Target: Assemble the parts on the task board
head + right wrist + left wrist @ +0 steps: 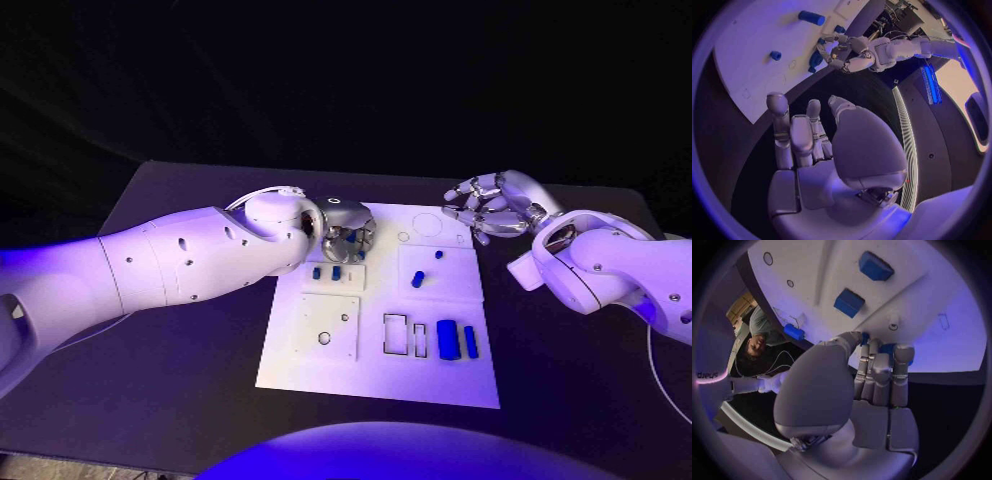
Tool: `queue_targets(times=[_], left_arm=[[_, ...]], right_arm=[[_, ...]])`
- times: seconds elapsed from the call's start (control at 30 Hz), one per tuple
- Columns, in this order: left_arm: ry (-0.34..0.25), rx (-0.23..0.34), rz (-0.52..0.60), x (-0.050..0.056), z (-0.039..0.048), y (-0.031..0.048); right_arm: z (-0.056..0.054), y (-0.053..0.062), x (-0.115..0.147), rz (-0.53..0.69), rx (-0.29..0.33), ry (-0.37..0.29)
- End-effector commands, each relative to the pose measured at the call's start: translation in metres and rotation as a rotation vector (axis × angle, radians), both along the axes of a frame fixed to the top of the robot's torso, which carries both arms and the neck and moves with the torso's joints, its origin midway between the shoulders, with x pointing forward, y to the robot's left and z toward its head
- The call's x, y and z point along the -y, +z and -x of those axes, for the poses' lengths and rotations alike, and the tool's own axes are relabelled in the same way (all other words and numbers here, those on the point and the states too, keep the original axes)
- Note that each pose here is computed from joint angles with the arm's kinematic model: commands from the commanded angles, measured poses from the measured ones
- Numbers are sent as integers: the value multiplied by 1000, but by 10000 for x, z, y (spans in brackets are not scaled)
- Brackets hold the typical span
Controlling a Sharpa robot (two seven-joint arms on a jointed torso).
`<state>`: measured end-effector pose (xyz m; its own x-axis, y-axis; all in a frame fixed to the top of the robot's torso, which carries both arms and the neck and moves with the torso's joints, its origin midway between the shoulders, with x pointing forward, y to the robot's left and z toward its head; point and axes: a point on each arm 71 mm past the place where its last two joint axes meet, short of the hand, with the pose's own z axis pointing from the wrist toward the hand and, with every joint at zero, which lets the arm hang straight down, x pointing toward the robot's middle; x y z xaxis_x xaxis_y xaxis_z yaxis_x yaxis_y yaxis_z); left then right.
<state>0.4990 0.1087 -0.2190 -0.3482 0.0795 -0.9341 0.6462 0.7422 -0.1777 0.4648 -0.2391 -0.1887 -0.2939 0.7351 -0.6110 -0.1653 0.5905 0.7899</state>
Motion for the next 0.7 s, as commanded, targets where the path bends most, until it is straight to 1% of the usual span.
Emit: queue_targets(times=[0.03,0.27,0.7], left_arm=[[7,-34,-27,-4,4,-50],[13,-30,-24,-8,-7,-59],[18,-3,21,-34,-13,-30]], right_arm=[[9,3,-17,5,7,18],[11,0,-16,7,3,19],[5,-4,-24,7,-1,18]])
